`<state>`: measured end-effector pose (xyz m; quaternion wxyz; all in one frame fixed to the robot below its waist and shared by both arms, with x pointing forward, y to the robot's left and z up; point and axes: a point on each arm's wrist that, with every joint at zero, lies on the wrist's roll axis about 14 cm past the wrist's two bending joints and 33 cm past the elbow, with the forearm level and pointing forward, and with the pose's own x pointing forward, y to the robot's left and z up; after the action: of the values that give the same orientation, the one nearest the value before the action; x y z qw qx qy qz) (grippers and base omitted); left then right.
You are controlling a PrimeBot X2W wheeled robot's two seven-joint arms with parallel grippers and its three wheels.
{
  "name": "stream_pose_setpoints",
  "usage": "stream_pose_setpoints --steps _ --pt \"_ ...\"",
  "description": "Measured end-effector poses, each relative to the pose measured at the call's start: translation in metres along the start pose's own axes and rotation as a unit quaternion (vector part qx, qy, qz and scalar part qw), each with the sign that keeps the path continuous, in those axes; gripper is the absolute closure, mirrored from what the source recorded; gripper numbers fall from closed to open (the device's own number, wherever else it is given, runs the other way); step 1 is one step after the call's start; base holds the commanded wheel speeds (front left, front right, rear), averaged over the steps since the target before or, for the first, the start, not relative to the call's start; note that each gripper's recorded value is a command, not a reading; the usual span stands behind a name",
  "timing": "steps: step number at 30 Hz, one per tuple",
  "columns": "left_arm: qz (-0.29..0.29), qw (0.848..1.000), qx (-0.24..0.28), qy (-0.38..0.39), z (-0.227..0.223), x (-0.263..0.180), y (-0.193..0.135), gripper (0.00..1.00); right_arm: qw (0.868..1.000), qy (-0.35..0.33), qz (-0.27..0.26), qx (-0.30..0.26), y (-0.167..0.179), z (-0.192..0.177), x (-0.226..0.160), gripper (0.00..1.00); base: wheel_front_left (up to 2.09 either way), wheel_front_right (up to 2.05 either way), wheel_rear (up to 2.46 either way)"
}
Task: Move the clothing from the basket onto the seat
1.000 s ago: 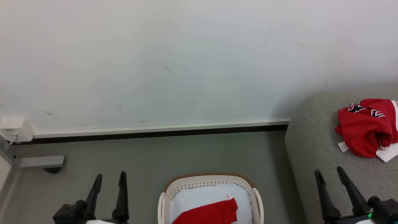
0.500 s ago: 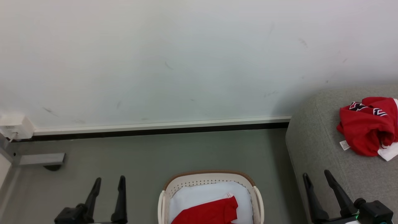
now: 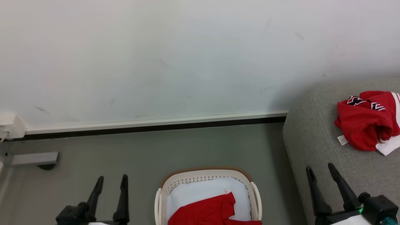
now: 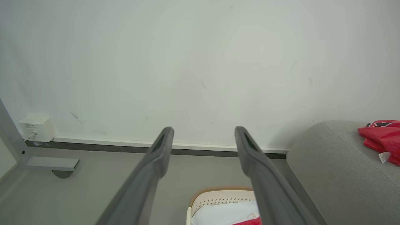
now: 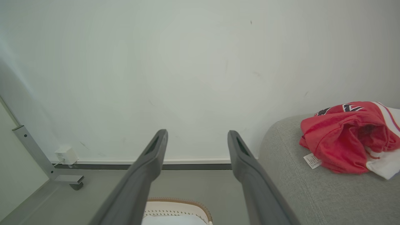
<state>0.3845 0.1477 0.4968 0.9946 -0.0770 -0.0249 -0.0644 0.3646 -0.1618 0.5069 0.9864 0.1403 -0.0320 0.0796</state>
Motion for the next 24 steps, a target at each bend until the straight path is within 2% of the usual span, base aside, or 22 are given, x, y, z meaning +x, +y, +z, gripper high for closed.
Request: stream_pose_setpoints --steps 8,15,20,24 --pt "-0.049 0.999 -0.006 0.017 -0.016 0.034 -0.028 0.0 1.0 -0.022 -0.009 -0.006 -0.012 0.014 0.026 0.0 0.0 0.0 0.0" --pt "-0.102 0.993 -0.003 0.062 -0.055 0.07 -0.053 0.0 0.999 -0.035 -0.038 -0.002 -0.033 0.016 0.051 0.0 0.0 0.0 0.0" --pt "-0.155 0.981 0.014 0.114 -0.098 0.088 -0.074 0.0 0.997 -0.042 -0.066 -0.009 -0.055 0.017 0.062 0.0 0.0 0.0 0.0" --pt "-0.203 0.964 0.036 0.166 -0.137 0.1 -0.09 0.0 0.996 -0.038 -0.075 -0.022 -0.066 0.012 0.073 0.0 0.0 0.0 0.0"
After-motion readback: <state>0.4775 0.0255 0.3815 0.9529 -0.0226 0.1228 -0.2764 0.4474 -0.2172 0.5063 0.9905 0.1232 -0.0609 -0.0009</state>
